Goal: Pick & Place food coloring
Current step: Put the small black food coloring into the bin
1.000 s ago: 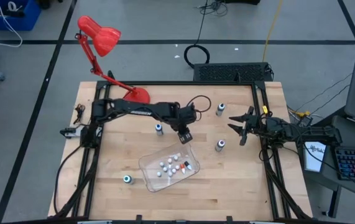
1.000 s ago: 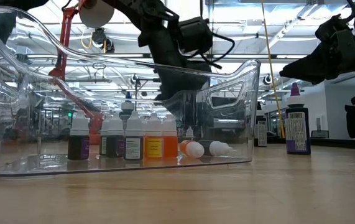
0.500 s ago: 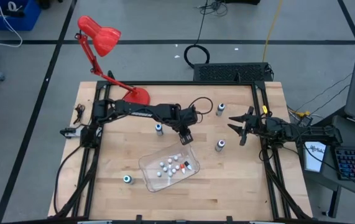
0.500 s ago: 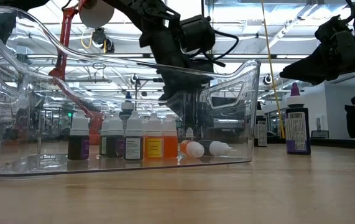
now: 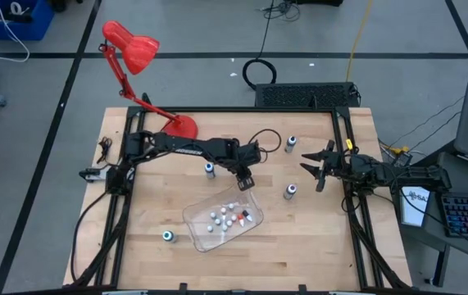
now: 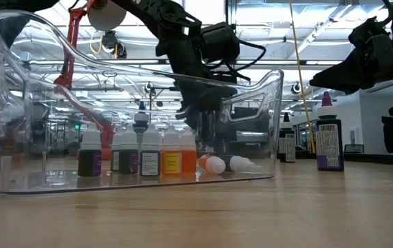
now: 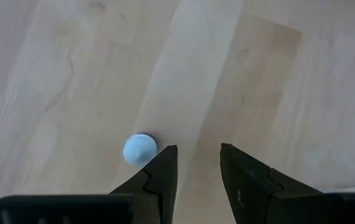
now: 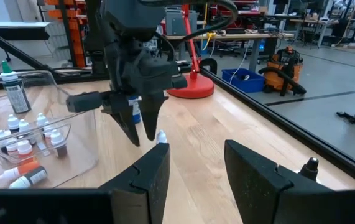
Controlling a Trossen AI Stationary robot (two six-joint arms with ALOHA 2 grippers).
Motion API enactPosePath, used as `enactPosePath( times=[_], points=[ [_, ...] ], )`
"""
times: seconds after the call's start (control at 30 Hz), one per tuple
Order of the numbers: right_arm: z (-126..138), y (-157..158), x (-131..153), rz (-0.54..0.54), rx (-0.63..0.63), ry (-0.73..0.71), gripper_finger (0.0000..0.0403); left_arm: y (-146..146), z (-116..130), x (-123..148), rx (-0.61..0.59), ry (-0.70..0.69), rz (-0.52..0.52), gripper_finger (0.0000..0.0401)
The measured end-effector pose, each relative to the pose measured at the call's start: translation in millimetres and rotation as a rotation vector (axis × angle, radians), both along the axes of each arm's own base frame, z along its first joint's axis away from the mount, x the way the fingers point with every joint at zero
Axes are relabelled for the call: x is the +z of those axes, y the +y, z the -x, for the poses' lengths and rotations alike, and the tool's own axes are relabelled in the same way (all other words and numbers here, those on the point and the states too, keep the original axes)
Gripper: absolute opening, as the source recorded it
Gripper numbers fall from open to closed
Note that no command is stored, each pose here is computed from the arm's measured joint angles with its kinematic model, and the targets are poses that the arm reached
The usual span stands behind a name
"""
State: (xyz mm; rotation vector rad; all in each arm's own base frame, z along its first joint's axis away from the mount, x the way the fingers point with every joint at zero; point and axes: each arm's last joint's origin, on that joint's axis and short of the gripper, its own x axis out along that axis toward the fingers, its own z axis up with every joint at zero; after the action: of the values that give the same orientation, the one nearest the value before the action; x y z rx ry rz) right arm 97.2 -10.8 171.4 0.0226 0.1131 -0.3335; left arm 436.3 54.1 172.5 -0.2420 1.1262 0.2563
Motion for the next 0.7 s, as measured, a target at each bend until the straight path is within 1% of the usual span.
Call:
enactPosePath(
  times=[0.5, 0.6, 0.7],
  points=[
    [-0.1, 0.0, -0.1, 0.0, 0.0, 0.001, 0.0141, -1.0, 0.3, -0.2, -0.012, 0.005, 0.0, 0.0121],
    [-0.1, 0.0, -0.1, 0.0, 0.0, 0.001, 0.0141, -1.1, 0.3, -0.2, -0.014, 0.005, 0.003, 0.0097],
    [-0.1, 0.0, -0.1, 0.0, 0.0, 0.001, 0.0141, -1.8, 0.6, -0.4, -0.035, 0.007, 0.024, 0.0055]
  ],
)
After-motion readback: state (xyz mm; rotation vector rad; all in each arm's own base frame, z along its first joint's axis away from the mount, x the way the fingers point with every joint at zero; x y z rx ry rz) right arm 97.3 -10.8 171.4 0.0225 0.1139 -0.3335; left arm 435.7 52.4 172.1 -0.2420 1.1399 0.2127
